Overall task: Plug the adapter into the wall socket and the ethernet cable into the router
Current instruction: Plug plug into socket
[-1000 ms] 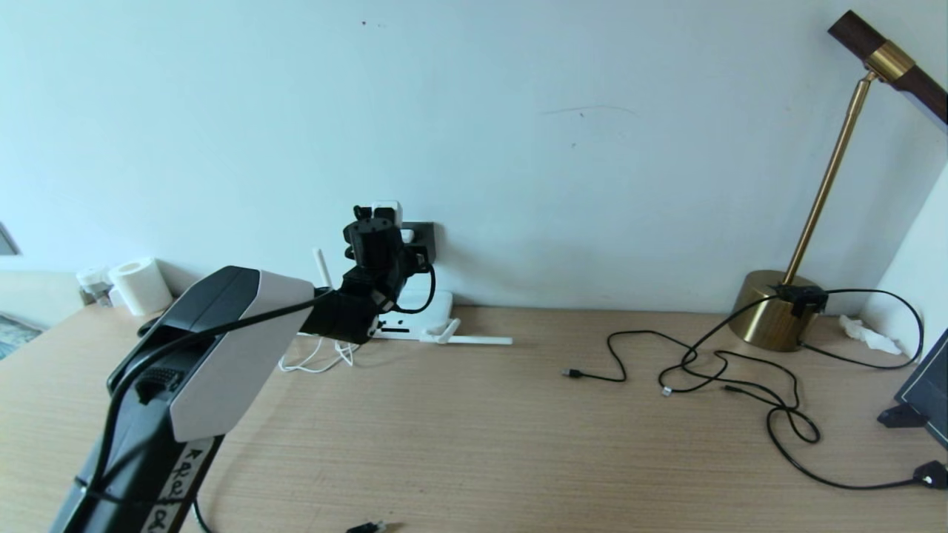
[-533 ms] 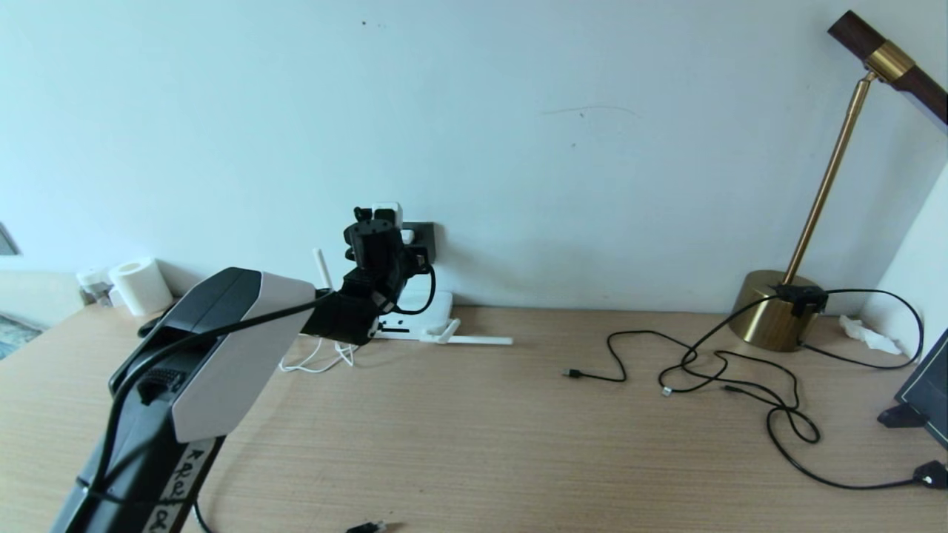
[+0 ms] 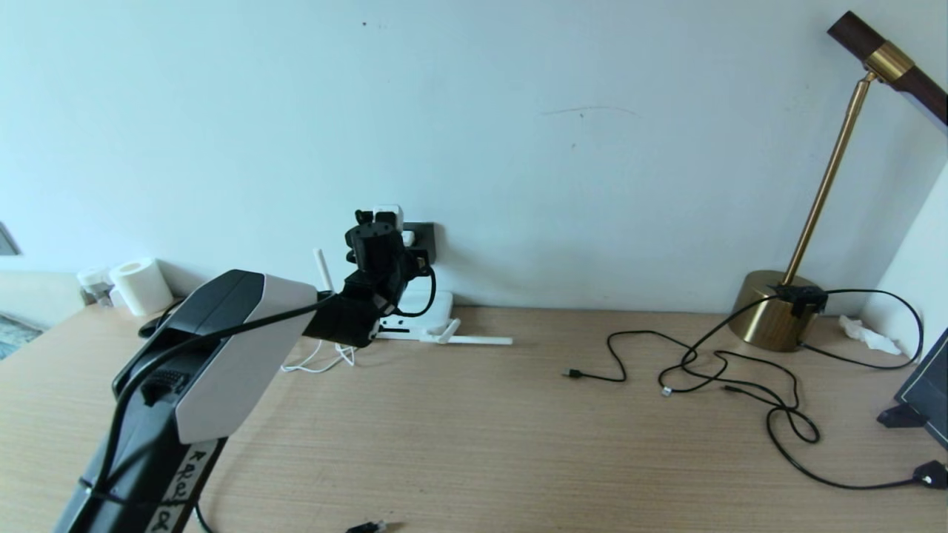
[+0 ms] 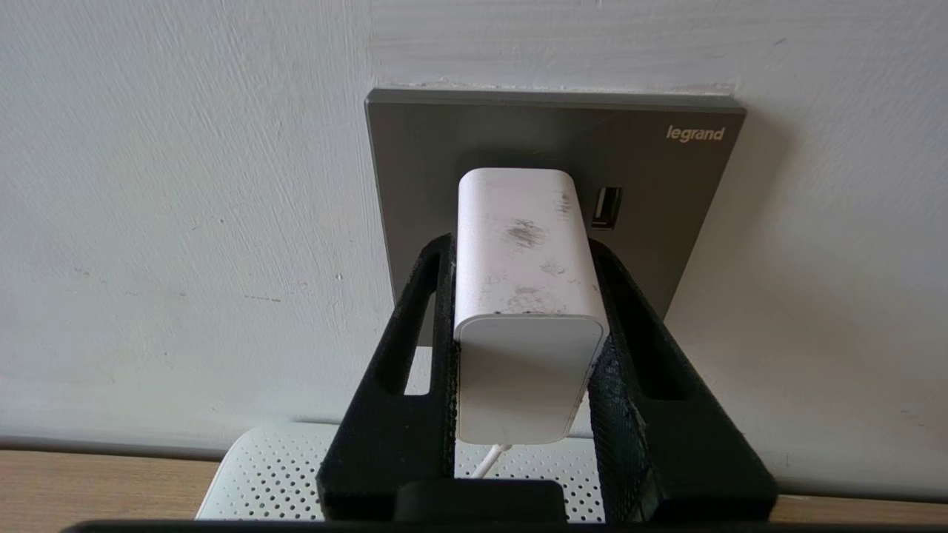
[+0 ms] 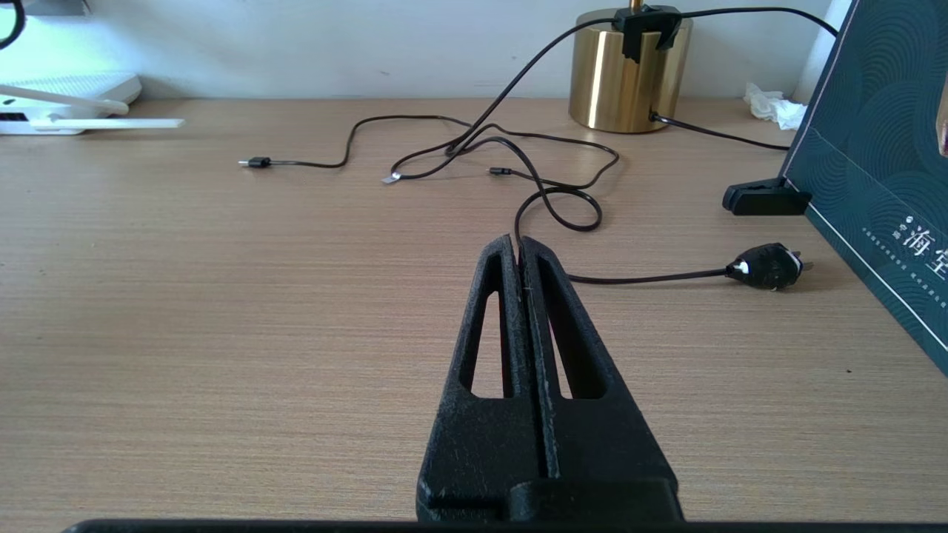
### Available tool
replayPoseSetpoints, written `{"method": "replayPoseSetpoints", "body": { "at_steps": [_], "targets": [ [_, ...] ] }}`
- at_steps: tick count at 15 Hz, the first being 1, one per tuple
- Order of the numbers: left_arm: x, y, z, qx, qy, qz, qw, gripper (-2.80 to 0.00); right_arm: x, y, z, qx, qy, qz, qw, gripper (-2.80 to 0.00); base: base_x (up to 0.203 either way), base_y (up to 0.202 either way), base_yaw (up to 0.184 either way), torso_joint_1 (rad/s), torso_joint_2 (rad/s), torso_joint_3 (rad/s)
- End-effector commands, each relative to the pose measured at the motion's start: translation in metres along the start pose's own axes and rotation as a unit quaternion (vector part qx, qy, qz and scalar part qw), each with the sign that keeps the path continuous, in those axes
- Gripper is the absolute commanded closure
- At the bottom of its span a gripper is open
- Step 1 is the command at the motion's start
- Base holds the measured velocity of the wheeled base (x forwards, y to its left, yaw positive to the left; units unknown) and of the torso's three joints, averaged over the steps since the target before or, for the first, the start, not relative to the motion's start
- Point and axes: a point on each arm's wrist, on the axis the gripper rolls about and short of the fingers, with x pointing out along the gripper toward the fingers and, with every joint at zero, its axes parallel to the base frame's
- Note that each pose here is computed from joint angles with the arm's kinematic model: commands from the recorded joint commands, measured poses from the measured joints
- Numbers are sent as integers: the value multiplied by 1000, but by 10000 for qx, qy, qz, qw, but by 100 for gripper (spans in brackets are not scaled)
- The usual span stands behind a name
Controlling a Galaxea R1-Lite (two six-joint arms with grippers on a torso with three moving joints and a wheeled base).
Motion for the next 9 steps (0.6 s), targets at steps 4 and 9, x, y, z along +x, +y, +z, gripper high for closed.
{"method": "replayPoseSetpoints", "body": {
  "at_steps": [4, 9],
  "targets": [
    [1, 0, 5, -13, -46, 8, 10000, 0, 1, 0, -2, 0, 42, 6, 10000, 0, 0, 0, 0, 0, 0, 0],
    [2, 0, 12, -22, -75, 9, 10000, 0, 1, 0, -2, 0, 42, -7, 10000, 0, 0, 0, 0, 0, 0, 0]
  ]
}}
